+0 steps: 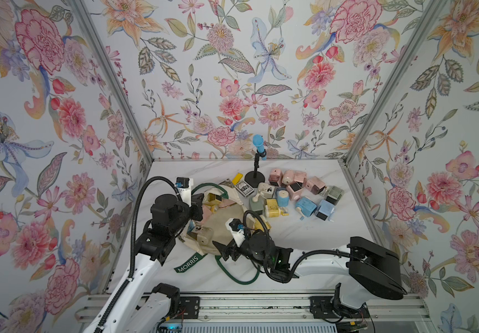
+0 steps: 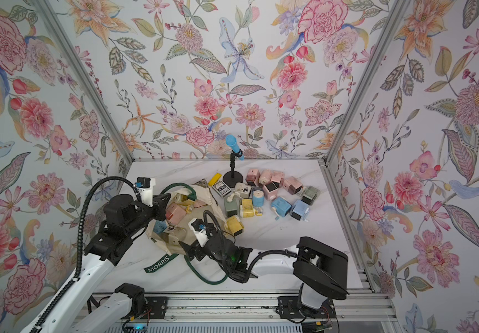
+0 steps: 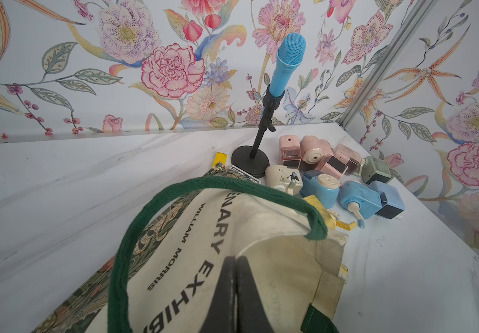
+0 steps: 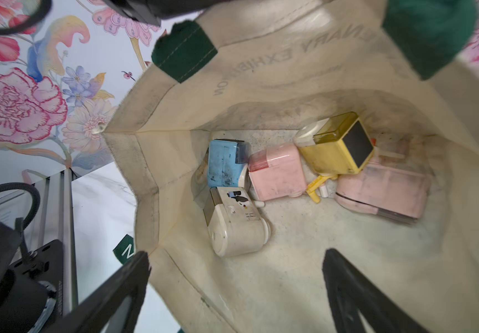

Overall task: Take out the pencil sharpeners from the tote bags
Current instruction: Pick up the pencil sharpener from the canvas bag.

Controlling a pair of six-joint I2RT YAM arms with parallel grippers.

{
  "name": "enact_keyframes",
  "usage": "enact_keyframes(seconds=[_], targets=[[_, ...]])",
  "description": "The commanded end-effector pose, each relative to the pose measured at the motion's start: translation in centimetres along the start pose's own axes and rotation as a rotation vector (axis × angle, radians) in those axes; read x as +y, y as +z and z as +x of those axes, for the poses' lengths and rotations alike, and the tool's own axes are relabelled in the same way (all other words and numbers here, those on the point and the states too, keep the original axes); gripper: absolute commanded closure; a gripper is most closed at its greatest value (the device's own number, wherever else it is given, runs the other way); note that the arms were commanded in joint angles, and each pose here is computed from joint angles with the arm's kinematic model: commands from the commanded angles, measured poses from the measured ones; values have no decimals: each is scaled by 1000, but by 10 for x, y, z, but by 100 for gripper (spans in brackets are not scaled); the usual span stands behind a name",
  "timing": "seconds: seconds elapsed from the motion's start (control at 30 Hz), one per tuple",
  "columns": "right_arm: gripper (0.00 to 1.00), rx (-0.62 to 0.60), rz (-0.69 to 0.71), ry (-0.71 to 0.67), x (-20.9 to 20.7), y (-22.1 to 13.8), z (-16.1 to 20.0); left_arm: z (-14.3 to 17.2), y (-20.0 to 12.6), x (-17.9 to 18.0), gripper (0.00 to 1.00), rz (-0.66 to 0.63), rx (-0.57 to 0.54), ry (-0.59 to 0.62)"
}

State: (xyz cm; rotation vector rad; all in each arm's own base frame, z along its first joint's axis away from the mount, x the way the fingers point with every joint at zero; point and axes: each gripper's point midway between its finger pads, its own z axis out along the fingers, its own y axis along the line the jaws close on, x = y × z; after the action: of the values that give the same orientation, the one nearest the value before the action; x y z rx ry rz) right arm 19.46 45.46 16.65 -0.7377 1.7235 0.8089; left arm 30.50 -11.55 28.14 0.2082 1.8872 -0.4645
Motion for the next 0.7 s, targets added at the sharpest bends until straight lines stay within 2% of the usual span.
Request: enact_keyframes(seconds=[0.0,0.17,0.33,0.67], targets=[[6,-3,89,132,-13,21,8,-13,-7,-2,100,15,-58,-8],[3,8,112,204,-18,54,24,-11,-6,-1,100,10,-53,-8],[2,-49,150,371,-44,71,33,-11,-6,-1,100,8,-53,-9],[1,-192,153,493,-67,100,9,-13,-6,-2,100,16,-58,-11]])
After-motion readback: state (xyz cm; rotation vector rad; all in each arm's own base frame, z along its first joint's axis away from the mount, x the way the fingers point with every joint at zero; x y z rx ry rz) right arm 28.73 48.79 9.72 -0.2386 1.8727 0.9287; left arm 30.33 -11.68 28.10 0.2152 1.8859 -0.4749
